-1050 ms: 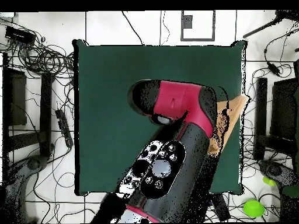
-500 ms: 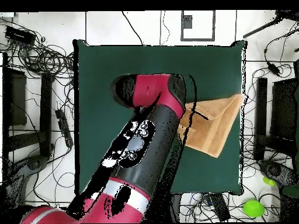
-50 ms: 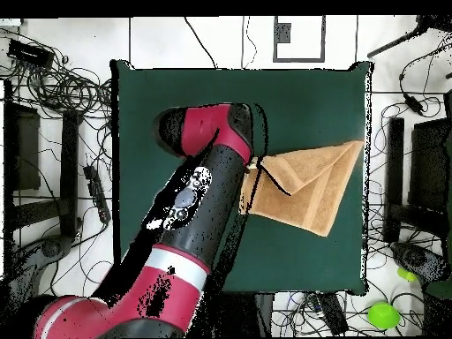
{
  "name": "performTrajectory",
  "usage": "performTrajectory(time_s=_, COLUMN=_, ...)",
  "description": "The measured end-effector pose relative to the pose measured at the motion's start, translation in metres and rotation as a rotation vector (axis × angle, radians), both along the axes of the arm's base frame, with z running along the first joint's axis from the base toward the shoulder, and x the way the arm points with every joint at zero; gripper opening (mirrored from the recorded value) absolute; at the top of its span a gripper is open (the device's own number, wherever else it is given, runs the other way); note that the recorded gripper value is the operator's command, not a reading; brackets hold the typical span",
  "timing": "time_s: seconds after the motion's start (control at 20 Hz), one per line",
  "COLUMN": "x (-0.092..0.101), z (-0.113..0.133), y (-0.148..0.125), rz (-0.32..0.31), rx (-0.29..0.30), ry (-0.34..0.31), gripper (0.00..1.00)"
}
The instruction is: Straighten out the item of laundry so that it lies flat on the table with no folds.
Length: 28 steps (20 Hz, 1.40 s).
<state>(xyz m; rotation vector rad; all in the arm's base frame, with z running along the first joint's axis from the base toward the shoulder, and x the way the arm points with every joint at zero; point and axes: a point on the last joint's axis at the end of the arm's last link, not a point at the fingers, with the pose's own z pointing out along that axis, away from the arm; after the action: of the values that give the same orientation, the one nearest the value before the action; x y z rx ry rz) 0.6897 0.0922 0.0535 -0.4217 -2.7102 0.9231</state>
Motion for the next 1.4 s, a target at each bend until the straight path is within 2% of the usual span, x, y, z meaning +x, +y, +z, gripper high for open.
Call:
performTrajectory(time_s=0.3, x=0.008, z=-0.017, y=0.036, rz=-0.035, rx=-0.006, ry=0.021, gripper=0.0)
performTrajectory(time_s=0.55, x=0.02, z=-0.026, y=0.052, rz=-0.028, rx=0.004, ry=0.008, gripper=0.0)
performTrajectory(time_s=0.6, x=0.023, z=-0.029, y=0.057, rz=-0.017, rx=0.007, ry=0.002, gripper=1.0)
performTrajectory(time_s=1.0, x=0.035, z=-0.023, y=0.067, rz=0.007, rx=0.017, ry=-0.026, gripper=1.0)
performTrajectory(time_s=1.4, x=0.048, z=-0.007, y=0.076, rz=0.026, rx=0.027, ry=-0.063, gripper=1.0)
